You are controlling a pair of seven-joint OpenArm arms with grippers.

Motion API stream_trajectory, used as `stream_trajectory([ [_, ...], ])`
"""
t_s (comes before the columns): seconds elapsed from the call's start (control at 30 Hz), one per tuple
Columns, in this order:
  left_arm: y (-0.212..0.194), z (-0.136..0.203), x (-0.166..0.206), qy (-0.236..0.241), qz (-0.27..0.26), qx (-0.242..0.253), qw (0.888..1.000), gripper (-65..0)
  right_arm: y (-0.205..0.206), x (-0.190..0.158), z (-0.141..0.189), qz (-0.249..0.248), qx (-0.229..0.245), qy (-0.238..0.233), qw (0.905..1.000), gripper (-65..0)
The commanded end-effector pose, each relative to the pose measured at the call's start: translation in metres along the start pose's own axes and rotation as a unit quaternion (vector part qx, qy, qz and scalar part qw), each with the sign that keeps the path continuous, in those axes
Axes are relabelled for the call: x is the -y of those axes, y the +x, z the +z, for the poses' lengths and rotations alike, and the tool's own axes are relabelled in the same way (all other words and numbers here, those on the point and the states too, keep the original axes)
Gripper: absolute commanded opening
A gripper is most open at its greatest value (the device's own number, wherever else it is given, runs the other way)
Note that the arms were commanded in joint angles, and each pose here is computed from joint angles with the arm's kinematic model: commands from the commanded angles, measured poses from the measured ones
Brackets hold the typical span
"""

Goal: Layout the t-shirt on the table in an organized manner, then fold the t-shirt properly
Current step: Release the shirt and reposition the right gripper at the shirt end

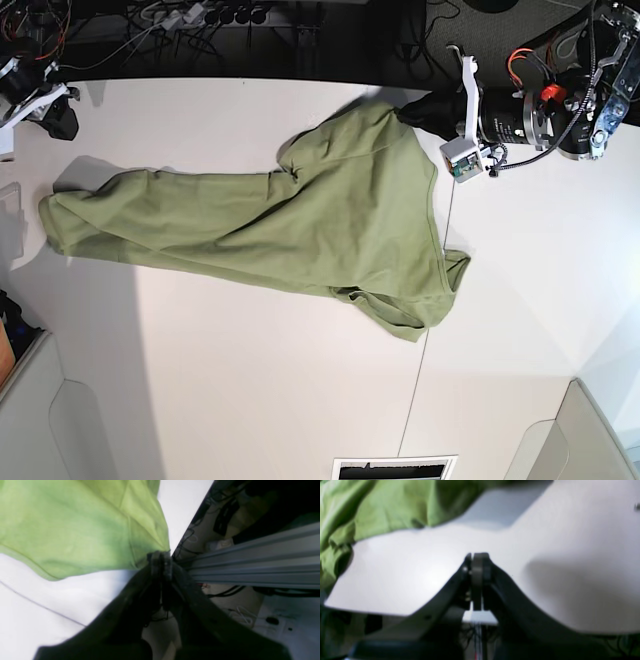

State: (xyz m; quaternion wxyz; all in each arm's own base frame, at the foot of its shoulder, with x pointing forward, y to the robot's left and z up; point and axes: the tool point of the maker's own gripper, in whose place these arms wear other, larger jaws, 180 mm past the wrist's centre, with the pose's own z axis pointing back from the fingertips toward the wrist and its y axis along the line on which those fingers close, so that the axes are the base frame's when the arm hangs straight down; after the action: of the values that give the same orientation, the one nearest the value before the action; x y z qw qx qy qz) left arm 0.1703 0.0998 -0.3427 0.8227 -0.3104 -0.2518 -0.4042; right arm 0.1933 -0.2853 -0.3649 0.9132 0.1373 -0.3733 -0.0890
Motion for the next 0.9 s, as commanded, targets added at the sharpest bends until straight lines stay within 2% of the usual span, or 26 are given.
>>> stream_trajectory([
  [0.0,0.011,0.007,-0.002,0.001,-0.012,0.015,1.0,-65.0,0.025,-0.002,0.001,0.018,0.035,0.002,0.9992,-51.9],
  [0.07,0.012,0.01,-0.005,0.007,-0.012,0.015,1.0,-65.0,0.037,-0.005,-0.005,0.017,0.049,0.008,0.9986,-37.8],
  [0.1,0.012,0.011,-0.007,0.009,-0.01,0.014,1.0,-65.0,0.04,-0.005,-0.009,0.016,0.052,0.01,0.9985,-34.9],
  [0.33,0.014,0.021,-0.013,0.012,0.005,0.013,1.0,-65.0,0.037,-0.003,-0.054,-0.001,0.035,0.014,0.9993,-34.6],
  [0.4,0.012,0.021,-0.013,0.013,0.006,0.009,1.0,-65.0,0.035,0.004,-0.064,-0.018,0.029,0.002,0.9994,-34.6],
  [0.53,0.004,0.019,-0.007,0.007,0.016,0.002,1.0,-65.0,0.04,0.017,-0.074,-0.039,0.038,-0.02,0.9983,-34.6],
  [0.8,-0.002,0.018,-0.003,0.002,0.023,-0.003,1.0,-65.0,0.065,0.013,-0.093,-0.053,0.057,-0.007,0.9969,-34.8],
  [0.83,-0.002,0.018,-0.003,0.002,0.023,-0.003,1.0,-65.0,0.068,0.013,-0.095,-0.056,0.059,-0.004,0.9967,-36.9],
  [0.87,-0.002,0.018,-0.003,0.002,0.023,-0.004,1.0,-65.0,0.071,0.012,-0.097,-0.057,0.062,-0.003,0.9964,-42.7],
])
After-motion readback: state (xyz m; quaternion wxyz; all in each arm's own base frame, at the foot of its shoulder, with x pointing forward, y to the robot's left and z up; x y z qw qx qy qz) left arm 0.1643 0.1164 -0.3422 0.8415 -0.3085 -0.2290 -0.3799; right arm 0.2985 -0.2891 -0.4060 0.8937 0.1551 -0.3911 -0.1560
